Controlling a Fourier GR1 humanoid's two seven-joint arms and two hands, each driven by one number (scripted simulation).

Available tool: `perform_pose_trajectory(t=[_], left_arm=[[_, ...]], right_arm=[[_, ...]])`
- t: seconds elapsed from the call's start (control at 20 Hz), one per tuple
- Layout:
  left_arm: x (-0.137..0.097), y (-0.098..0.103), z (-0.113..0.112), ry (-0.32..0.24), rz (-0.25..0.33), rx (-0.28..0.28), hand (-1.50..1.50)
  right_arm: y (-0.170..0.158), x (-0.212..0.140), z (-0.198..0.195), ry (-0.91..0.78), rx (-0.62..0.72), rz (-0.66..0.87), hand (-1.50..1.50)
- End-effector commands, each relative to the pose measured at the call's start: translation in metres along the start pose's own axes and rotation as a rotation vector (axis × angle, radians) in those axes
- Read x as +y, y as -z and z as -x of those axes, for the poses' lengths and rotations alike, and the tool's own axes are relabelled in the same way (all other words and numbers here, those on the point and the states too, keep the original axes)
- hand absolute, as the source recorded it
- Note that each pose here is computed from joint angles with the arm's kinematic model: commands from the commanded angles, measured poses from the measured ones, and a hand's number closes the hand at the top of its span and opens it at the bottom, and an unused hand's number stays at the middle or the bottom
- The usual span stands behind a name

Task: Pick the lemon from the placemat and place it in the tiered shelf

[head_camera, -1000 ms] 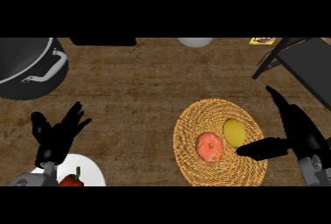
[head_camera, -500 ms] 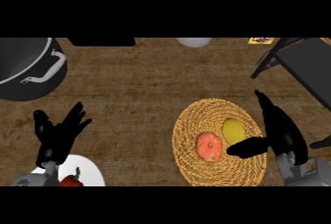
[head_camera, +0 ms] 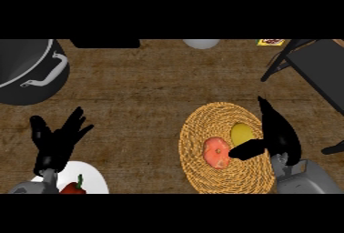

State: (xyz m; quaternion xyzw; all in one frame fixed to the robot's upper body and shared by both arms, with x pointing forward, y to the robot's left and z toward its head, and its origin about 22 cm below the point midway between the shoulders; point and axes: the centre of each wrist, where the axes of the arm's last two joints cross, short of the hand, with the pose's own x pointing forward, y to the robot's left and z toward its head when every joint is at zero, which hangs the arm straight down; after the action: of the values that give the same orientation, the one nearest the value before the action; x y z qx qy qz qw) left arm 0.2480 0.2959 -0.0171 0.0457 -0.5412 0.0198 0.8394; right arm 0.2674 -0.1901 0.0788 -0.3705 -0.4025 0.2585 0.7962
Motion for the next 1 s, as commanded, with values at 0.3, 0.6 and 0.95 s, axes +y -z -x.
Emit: perform_pose_trajectory(t=[0.3,0.6,0.95], left_arm=[[0.007,0.001,0.015,-0.004,-0.004,0.033,0.00],[0.006,0.005,0.012,-0.002,0.002,0.023,0.00],[-0.010,0.001,0.007,-0.004,0.007,0.043,0.00]], right_arm=[[0.021,0.032,0.007,-0.064,0.151,0.045,-1.50],[0.035,0.040,-0.020,-0.021,0.107,0.065,-1.50],[0.049,0.041,0.005,-0.023,0.089,0.070,-1.50]])
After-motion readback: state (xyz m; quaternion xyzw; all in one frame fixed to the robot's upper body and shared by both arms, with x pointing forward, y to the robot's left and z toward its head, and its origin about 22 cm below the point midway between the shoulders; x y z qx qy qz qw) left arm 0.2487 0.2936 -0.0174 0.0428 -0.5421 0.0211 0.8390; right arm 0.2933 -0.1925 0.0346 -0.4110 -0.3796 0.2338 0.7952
